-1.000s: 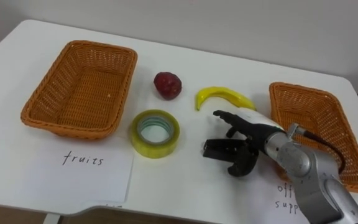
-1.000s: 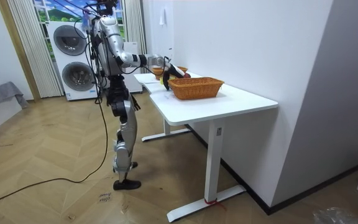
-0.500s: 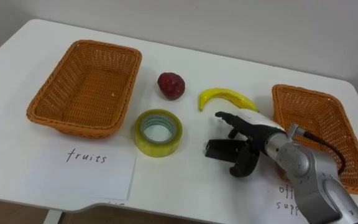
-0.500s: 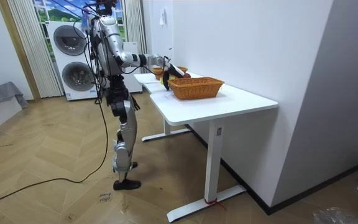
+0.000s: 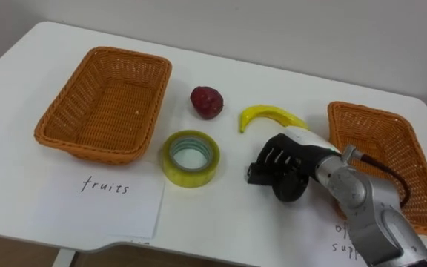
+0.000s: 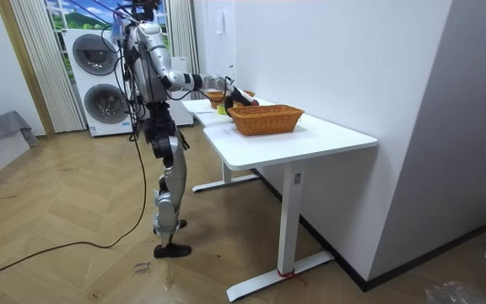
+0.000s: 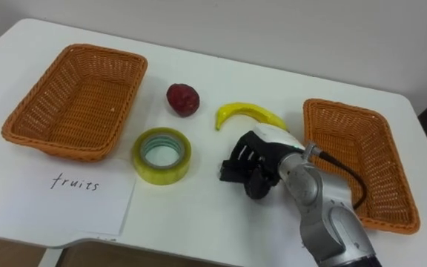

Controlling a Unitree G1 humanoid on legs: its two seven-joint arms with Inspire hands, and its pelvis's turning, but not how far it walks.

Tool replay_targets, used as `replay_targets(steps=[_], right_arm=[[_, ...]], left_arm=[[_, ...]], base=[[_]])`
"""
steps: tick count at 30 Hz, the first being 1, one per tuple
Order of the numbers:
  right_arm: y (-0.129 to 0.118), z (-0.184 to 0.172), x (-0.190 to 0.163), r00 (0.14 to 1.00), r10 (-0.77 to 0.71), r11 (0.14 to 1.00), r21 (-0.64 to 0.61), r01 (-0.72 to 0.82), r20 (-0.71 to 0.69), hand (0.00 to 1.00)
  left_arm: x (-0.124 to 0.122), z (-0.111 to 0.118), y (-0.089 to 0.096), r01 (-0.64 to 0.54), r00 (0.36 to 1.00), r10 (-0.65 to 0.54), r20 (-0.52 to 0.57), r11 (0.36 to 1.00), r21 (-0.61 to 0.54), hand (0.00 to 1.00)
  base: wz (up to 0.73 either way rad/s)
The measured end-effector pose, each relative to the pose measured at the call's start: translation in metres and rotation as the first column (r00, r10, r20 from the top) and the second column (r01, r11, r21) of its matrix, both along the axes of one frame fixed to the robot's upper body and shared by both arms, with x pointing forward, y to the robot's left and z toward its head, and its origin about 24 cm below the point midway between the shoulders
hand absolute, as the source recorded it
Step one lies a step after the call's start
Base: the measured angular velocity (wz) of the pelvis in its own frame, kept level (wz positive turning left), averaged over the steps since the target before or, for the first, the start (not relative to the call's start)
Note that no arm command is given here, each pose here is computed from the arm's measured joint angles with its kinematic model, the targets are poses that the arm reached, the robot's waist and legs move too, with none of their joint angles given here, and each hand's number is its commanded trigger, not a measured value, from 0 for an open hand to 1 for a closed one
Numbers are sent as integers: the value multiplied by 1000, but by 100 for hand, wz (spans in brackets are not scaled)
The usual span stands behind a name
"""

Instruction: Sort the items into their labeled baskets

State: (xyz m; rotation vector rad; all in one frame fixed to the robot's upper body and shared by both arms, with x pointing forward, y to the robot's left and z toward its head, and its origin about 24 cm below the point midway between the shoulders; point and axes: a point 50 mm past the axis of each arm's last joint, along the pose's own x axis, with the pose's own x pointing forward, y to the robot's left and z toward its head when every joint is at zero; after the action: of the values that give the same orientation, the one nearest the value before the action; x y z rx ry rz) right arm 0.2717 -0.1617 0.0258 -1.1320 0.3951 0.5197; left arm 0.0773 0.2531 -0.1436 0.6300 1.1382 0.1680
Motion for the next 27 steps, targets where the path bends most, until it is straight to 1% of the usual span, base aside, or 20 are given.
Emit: replay_targets(steps=[6, 17, 27], right_arm=[[1, 0, 1, 1000, -1, 1000, 10, 1, 0, 100], [2, 0, 0, 1000, -4, 999, 32, 5, -11, 100], [0, 7, 1, 999, 5, 998, 63, -7, 31, 100]], left_arm=[[7, 0, -4, -5, 1000, 6, 21, 1000, -22, 0], [3, -1, -4, -5, 1000, 5, 10, 1000, -18, 0], [8, 1, -3, -8, 999, 8, 39, 1000, -15, 0]], base=[[0], [1], [-1]])
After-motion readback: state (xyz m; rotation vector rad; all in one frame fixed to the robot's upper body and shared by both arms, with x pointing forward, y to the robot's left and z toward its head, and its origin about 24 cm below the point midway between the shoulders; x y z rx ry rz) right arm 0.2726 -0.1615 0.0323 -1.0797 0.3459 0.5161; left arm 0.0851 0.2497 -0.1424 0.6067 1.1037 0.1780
